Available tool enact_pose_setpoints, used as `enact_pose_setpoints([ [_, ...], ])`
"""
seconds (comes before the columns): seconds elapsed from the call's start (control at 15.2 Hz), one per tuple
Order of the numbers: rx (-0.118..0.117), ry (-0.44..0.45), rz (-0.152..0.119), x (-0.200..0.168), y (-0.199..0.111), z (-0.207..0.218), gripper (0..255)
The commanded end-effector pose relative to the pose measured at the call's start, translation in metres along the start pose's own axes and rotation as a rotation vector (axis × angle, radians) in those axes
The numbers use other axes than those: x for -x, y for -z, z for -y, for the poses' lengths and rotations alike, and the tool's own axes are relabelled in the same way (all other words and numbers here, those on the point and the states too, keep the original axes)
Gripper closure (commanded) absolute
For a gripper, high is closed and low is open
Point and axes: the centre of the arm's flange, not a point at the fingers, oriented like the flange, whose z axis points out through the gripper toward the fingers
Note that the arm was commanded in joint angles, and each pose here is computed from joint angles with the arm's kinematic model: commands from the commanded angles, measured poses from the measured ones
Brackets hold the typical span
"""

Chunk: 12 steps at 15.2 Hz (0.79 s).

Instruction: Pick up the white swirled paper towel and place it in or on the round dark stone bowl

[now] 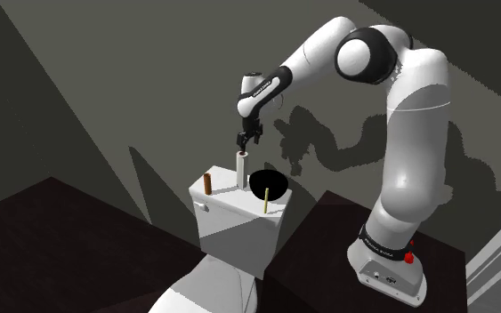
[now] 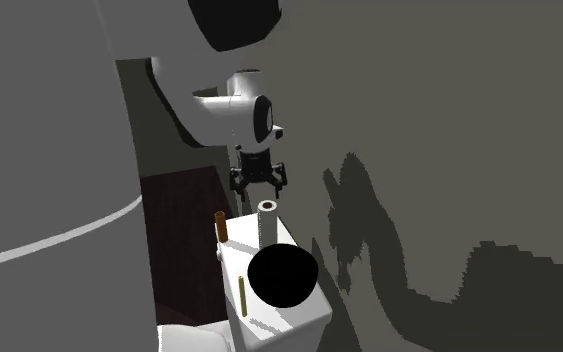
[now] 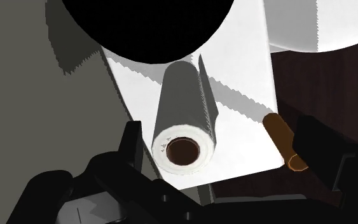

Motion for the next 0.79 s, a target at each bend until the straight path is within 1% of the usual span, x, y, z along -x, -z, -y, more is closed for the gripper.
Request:
enact_pose_setpoints([
  [0.0,-0.002,0.001,0.007,-0.013,-0.020,-0.006,0],
  [0.26,-0.006,0.001,0.022,-0.044,-0.064,-0.013,0],
  [0.73,-0.006,0.001,0.022,-0.044,-0.098,-0.014,0],
])
